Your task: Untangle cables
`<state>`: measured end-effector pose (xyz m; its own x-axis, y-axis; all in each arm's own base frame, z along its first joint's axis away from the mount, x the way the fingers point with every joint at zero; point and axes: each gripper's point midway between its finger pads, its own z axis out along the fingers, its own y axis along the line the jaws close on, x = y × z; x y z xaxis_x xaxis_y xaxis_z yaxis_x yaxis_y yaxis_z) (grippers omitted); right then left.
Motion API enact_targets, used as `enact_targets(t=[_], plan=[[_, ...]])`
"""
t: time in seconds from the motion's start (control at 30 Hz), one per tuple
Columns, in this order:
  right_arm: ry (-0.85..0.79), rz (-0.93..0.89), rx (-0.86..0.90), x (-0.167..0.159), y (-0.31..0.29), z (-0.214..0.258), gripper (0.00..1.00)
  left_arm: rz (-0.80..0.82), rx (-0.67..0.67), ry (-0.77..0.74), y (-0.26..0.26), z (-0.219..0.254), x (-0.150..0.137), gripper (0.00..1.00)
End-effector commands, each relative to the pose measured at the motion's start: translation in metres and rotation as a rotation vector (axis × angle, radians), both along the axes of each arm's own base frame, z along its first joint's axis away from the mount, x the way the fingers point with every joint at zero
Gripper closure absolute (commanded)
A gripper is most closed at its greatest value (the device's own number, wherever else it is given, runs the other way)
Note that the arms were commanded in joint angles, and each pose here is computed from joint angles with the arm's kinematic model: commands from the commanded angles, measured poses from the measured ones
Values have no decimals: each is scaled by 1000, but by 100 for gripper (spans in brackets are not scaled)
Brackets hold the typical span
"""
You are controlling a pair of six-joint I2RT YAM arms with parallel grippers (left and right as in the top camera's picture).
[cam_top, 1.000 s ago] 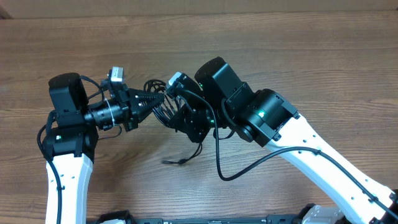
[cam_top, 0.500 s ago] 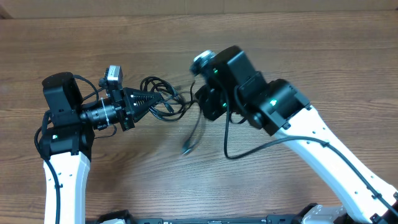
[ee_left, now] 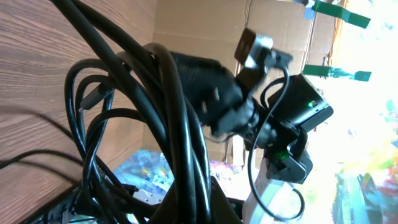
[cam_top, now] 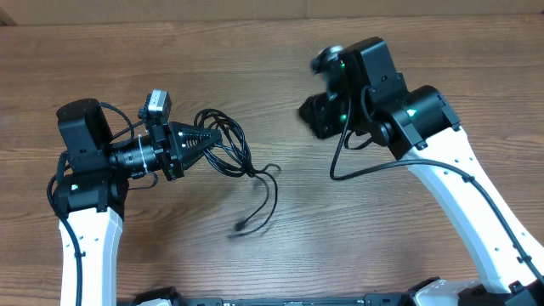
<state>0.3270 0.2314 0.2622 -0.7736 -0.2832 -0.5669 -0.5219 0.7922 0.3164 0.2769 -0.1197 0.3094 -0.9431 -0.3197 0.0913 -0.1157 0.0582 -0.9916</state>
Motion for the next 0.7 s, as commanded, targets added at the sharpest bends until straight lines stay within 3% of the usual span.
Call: enact_targets(t=[0.0, 0.1, 0.47, 0.67], plan=[[8, 305, 183, -38, 43, 25, 31, 19, 19, -36, 3, 3, 1, 96], [38, 381, 247, -55, 57, 32, 43, 54, 47, -40, 5, -1, 7, 96], [20, 525, 271, -92, 96, 39, 39, 79, 66, -35, 7, -4, 11, 96], [6, 562, 276, -99, 109, 38, 50, 51, 40, -25, 5, -1, 6, 96]])
